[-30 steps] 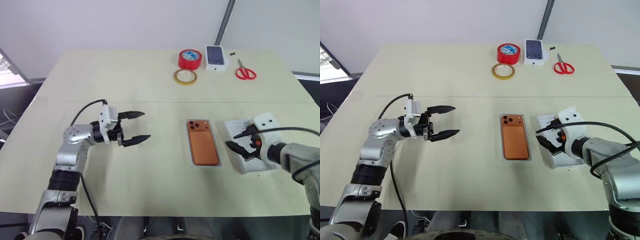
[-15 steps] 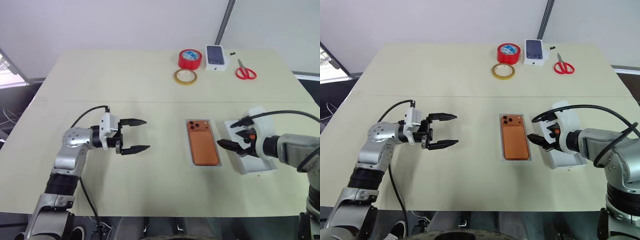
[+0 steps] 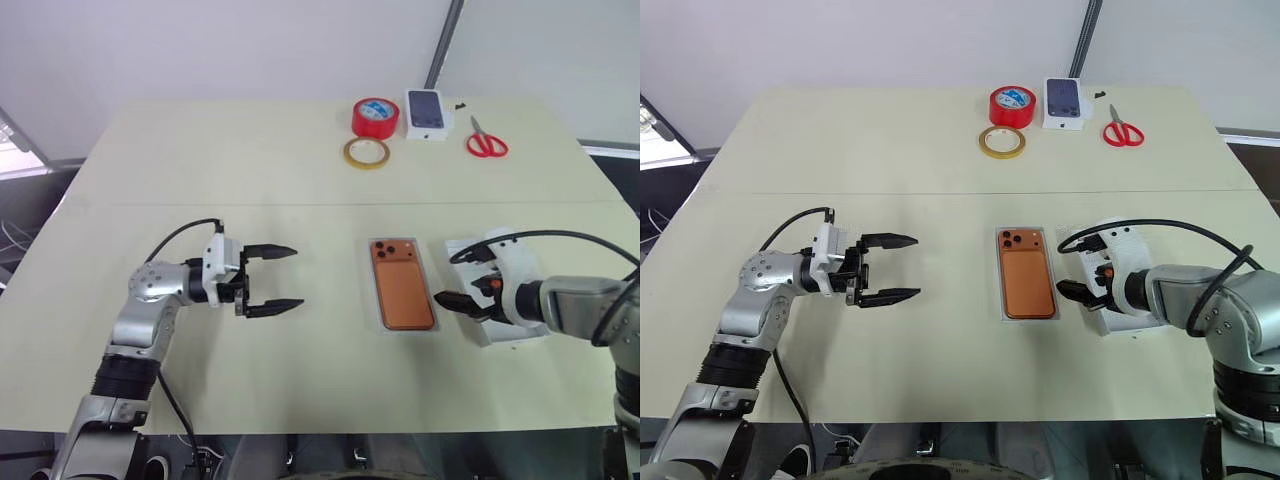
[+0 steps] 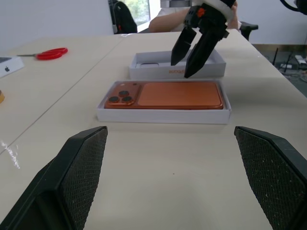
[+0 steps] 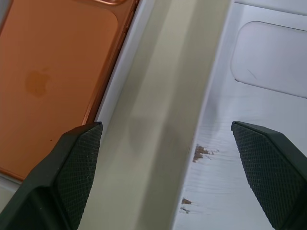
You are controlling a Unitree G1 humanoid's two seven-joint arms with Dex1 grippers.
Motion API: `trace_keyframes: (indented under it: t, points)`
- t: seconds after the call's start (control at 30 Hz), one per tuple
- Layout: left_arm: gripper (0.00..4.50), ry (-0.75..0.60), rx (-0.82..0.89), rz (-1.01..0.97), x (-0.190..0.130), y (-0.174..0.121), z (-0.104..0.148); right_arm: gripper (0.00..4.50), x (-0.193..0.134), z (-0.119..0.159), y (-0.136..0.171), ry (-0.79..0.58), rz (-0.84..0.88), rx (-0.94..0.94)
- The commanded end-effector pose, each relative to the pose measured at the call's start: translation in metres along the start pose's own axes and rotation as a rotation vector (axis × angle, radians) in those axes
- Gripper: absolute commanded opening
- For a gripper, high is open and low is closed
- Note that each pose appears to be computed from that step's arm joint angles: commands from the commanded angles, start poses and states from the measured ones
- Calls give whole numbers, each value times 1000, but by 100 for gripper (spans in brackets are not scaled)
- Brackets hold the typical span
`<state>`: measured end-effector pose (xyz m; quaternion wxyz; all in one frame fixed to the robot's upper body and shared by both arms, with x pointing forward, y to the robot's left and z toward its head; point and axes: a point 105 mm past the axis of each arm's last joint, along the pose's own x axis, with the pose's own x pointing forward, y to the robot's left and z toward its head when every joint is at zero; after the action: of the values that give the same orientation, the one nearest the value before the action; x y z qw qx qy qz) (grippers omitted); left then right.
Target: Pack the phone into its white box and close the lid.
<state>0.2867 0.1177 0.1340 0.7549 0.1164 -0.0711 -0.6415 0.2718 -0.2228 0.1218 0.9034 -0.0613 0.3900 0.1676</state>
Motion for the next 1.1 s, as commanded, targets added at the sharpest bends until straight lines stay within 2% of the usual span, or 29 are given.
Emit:
trace_keyframes:
  t: [0.03,0.53,1.1]
  points:
    - [446,-17,39,-25,2,-3,7,450,-4,3,-6,-1,-25,9]
    - [446,-11,58,-48,7,-7,4,450,-6,2,3,50,11,5]
    - [446,-8,73,-60,8,-11,2,450,-3,-2,-6,83,-68,28]
